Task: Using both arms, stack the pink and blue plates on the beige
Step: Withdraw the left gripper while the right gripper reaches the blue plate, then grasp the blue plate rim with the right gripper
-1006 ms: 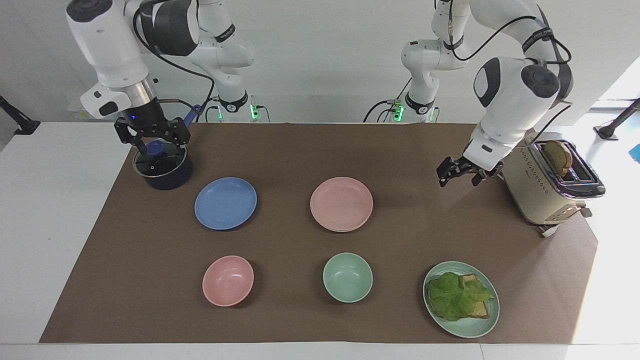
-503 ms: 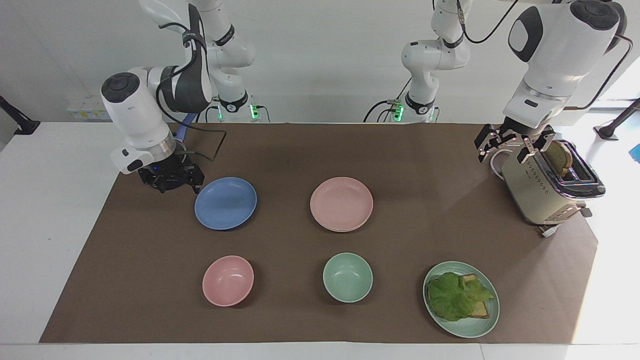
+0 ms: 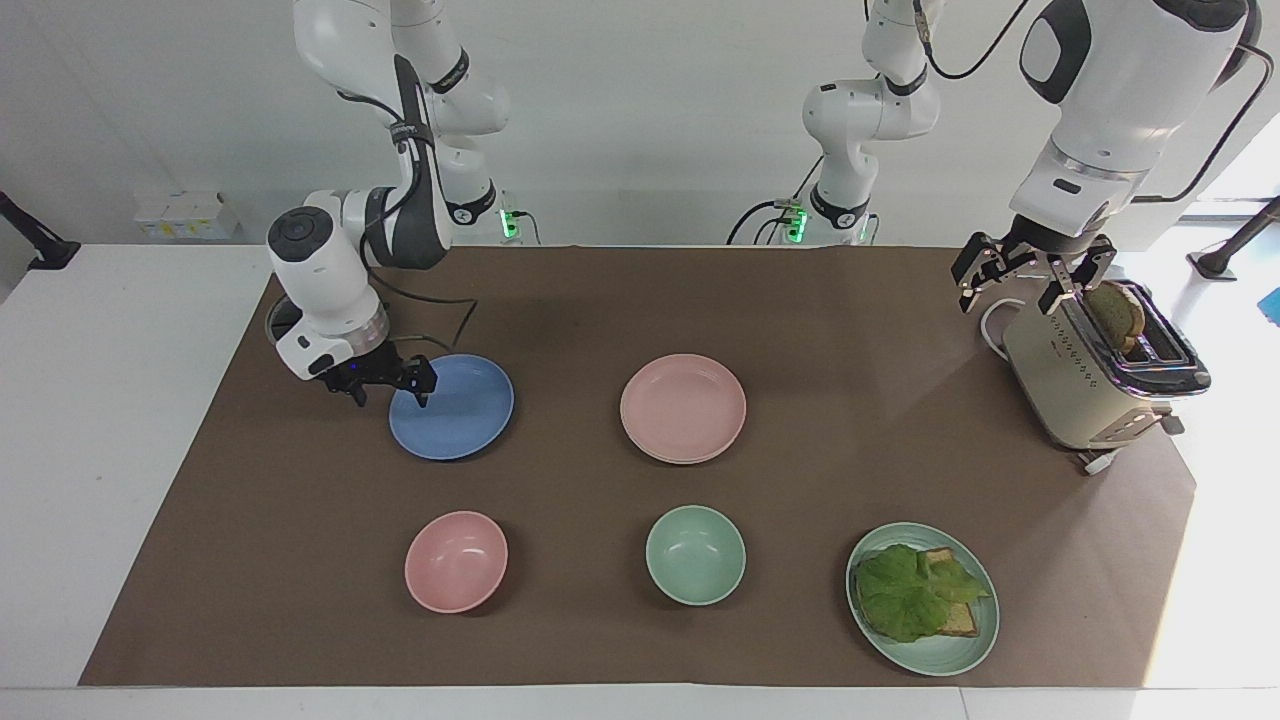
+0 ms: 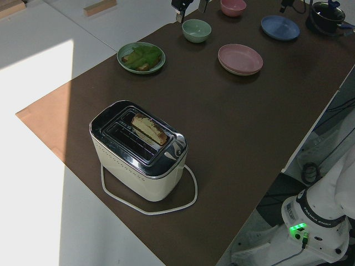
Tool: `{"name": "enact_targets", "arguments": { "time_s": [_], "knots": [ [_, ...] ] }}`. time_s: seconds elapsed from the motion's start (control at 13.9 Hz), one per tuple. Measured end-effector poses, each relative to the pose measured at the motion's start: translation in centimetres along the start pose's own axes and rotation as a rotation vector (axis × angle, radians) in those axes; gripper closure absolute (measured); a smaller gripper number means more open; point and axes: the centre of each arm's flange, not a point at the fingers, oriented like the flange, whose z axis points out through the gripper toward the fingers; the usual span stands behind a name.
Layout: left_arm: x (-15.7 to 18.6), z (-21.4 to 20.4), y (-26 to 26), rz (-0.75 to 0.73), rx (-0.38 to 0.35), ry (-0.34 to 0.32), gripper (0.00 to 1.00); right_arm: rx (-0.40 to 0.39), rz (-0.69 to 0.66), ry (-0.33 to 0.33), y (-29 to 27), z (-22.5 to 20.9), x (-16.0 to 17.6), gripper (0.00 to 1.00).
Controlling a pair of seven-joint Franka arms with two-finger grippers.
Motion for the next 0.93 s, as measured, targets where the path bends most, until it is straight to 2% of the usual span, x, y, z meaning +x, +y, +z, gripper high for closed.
{"name": "enact_targets", "arguments": {
  "time_s": [0.29, 0.43, 0.5, 0.57, 0.65, 0.79, 0.93],
  "knots": [
    [0.0, 0.0, -0.3, -0.006, 0.001, 0.0, 0.0, -0.001, 0.017, -0.002, 0.9, 1.3, -0.8, 0.04],
    [0.0, 0.0, -0.3, -0.005, 0.001, 0.0, 0.0, 0.008, 0.041, -0.007, 1.8, 1.6, -1.0, 0.15],
    [0.0, 0.0, -0.3, -0.005, 0.001, 0.0, 0.0, 0.037, 0.056, -0.008, 2.2, 2.1, -1.2, 0.15],
    [0.0, 0.0, -0.3, -0.006, 0.001, 0.0, 0.0, 0.078, 0.063, -0.007, 2.5, 2.8, -1.4, 0.22],
    [0.0, 0.0, -0.3, -0.006, 0.001, 0.0, 0.0, 0.108, 0.063, -0.005, 2.8, 3.5, -1.6, 0.23],
    [0.0, 0.0, -0.3, -0.006, 0.001, 0.0, 0.0, 0.132, 0.07, -0.009, 3.3, 4.4, -1.7, 0.42],
    [0.0, 0.0, -0.3, -0.006, 0.001, 0.0, 0.0, 0.155, 0.095, -0.008, 3.2, 4.6, -1.7, 0.72]
  ]
}}
